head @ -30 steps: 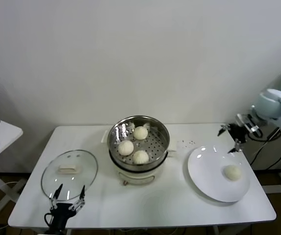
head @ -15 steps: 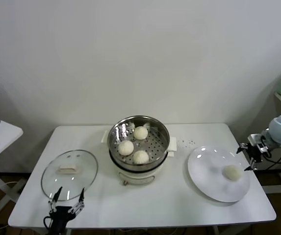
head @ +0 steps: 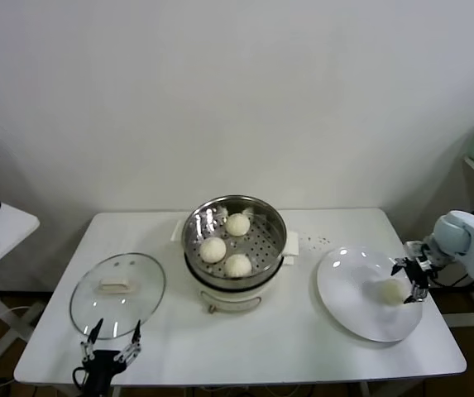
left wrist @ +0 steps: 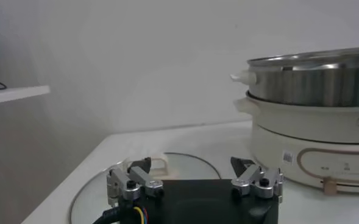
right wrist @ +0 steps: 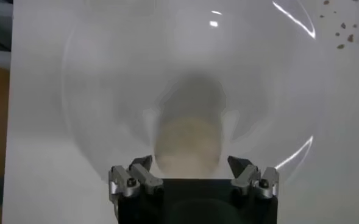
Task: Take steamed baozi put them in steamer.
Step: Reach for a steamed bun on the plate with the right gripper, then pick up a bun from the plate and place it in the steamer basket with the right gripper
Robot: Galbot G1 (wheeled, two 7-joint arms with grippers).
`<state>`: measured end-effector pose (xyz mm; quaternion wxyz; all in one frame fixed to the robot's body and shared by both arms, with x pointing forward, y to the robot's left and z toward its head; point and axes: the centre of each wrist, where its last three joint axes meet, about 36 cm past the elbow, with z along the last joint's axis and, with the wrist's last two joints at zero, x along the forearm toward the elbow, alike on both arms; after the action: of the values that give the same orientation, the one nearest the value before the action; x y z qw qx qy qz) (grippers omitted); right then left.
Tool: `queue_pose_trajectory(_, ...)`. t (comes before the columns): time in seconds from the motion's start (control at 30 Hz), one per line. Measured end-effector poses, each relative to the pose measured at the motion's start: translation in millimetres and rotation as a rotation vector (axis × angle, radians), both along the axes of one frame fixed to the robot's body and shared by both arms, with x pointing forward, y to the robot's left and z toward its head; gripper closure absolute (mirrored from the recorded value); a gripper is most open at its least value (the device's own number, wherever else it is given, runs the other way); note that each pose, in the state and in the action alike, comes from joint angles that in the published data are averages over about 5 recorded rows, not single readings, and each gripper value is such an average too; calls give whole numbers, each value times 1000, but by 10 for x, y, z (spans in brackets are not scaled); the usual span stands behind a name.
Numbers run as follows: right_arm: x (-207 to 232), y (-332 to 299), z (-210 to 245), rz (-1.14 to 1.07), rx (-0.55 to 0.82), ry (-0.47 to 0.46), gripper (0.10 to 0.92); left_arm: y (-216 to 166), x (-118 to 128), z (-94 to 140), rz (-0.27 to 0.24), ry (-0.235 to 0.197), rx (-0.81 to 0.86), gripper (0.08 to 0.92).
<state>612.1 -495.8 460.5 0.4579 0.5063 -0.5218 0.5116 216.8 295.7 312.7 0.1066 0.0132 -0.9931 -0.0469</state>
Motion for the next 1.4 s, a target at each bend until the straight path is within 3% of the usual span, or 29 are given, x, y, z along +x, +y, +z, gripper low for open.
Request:
queue_pose_trajectory(0.4, 73, 117, -157, -3, 4, 25, 210, 6, 46, -6, 2, 2, 1, 177)
queue_pose_trajectory(0.63, 90, 112, -139, -8, 6, 26, 312, 8, 50, -16, 2, 4, 1, 177)
queue_pose_trajectory(0.97, 137, 139, -66, -20, 19, 15, 358, 8, 45, -17, 1, 4, 1, 177)
queue_pose_trajectory(1.17, 293, 260, 171, -35, 55, -11, 366, -5, 51, 5, -6, -2, 1, 177)
queue_pose_trajectory(1.4, 677, 536, 809, -71, 137, -62, 361, -24, 53, 49, -8, -11, 0, 177)
